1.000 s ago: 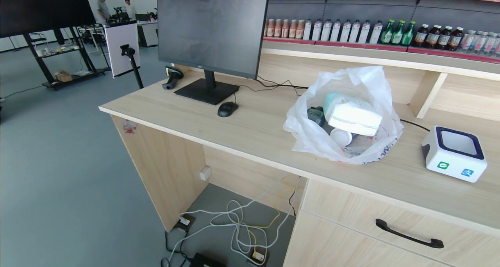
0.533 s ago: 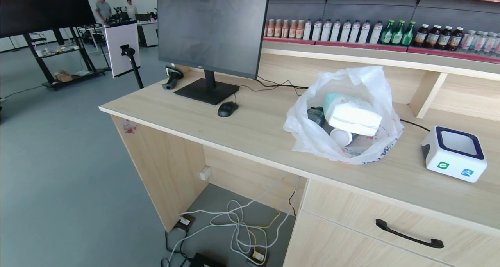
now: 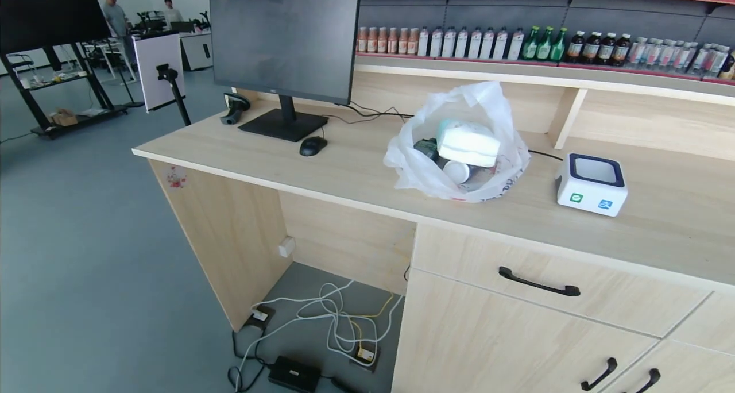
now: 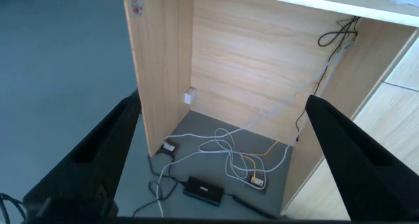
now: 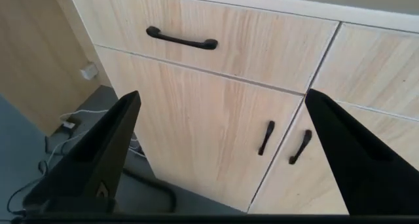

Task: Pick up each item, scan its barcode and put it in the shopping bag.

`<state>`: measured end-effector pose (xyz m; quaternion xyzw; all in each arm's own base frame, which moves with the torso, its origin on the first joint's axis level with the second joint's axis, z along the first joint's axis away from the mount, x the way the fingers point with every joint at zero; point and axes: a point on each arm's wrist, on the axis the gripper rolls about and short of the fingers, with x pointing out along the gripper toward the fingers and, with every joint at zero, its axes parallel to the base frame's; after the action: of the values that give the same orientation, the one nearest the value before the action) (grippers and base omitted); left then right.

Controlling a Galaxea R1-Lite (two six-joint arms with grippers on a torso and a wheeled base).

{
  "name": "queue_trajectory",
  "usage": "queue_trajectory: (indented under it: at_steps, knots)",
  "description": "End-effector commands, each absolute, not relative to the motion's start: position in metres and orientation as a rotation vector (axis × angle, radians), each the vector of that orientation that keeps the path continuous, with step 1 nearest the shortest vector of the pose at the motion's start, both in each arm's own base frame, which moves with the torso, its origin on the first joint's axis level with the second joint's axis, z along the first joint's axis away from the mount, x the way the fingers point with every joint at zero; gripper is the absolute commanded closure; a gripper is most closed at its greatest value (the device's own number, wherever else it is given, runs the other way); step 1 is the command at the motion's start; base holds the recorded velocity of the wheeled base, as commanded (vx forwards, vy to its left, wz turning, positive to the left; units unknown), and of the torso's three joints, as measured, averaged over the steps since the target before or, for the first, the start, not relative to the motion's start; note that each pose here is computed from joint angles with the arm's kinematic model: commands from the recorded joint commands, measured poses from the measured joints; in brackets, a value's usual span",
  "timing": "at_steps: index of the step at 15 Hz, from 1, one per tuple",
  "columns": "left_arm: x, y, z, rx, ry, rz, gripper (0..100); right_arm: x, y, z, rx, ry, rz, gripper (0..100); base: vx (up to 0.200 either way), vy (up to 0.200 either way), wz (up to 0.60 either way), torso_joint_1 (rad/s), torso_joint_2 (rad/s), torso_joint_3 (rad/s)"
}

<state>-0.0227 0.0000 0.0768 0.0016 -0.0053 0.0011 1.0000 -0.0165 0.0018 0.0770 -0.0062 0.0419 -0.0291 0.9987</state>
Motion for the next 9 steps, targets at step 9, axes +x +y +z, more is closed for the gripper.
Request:
queue_trajectory:
  at_steps: [9]
  knots:
    - [-0.0227, 0.0000, 0.0769, 0.003, -0.012, 0.005, 0, -0.0159, 0.0018, 0.0771, -0.014, 0.091, -0.057, 0, 0.000, 0.000, -0.60, 0.002, 0.00, 0.002]
